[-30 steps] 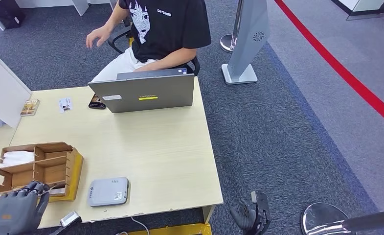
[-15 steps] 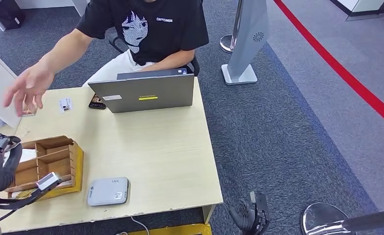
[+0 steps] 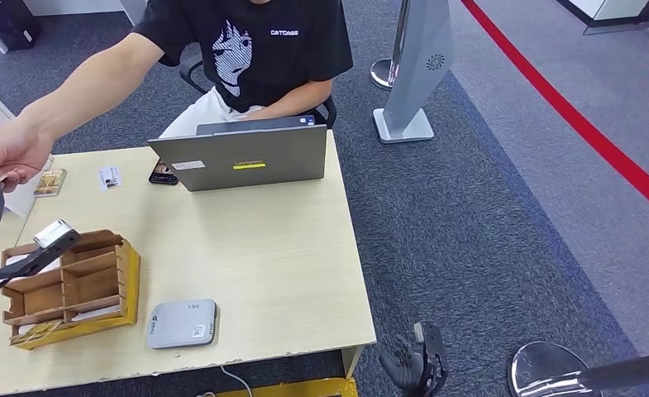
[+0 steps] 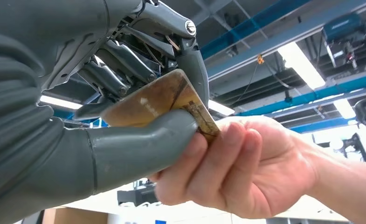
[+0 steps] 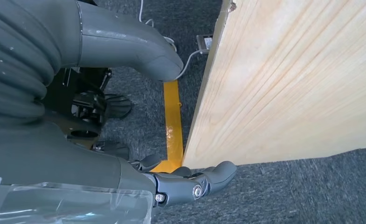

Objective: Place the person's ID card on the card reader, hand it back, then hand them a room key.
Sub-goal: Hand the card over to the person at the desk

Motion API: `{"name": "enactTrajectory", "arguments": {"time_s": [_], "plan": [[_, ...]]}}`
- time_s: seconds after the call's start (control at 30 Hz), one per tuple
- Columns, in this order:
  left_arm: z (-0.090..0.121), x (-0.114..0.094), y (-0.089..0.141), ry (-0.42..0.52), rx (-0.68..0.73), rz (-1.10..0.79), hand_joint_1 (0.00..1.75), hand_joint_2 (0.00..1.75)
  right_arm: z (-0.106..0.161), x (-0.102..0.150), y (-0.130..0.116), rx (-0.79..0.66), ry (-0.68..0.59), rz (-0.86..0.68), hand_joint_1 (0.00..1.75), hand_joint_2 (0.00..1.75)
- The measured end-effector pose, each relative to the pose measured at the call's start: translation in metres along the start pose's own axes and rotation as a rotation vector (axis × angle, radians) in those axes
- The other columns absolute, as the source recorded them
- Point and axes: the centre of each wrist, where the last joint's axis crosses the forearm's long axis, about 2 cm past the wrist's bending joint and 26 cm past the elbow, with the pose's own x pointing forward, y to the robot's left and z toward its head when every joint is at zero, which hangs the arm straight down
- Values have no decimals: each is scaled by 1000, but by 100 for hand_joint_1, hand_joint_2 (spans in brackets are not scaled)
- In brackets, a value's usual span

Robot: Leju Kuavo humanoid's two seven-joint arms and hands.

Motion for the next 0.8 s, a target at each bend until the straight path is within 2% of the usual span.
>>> {"name": "enactTrajectory", "arguments": {"time_s": [0.03,0.17,0.27,0.4,0.53,0.7,0.8], "plan": [[0,-1,-2,5,-3,2,0,175,0,0,0,2,1,-2,0,175],[4,0,-8,18,-2,21,0,175,0,-1,1,6,3,-5,0,175],[17,4,-13,33,38,52,0,175,1,-1,2,5,5,-10,0,175],[50,15,-17,59,121,131,0,175,2,-3,1,-12,10,-23,0,175],[82,27,-8,114,225,241,0,175,4,-6,0,-34,14,-35,0,175],[124,50,18,282,415,610,0,175,10,-10,-2,-74,14,-60,0,175],[151,58,35,352,488,700,0,175,16,-16,-6,-93,19,-68,0,175]]}}
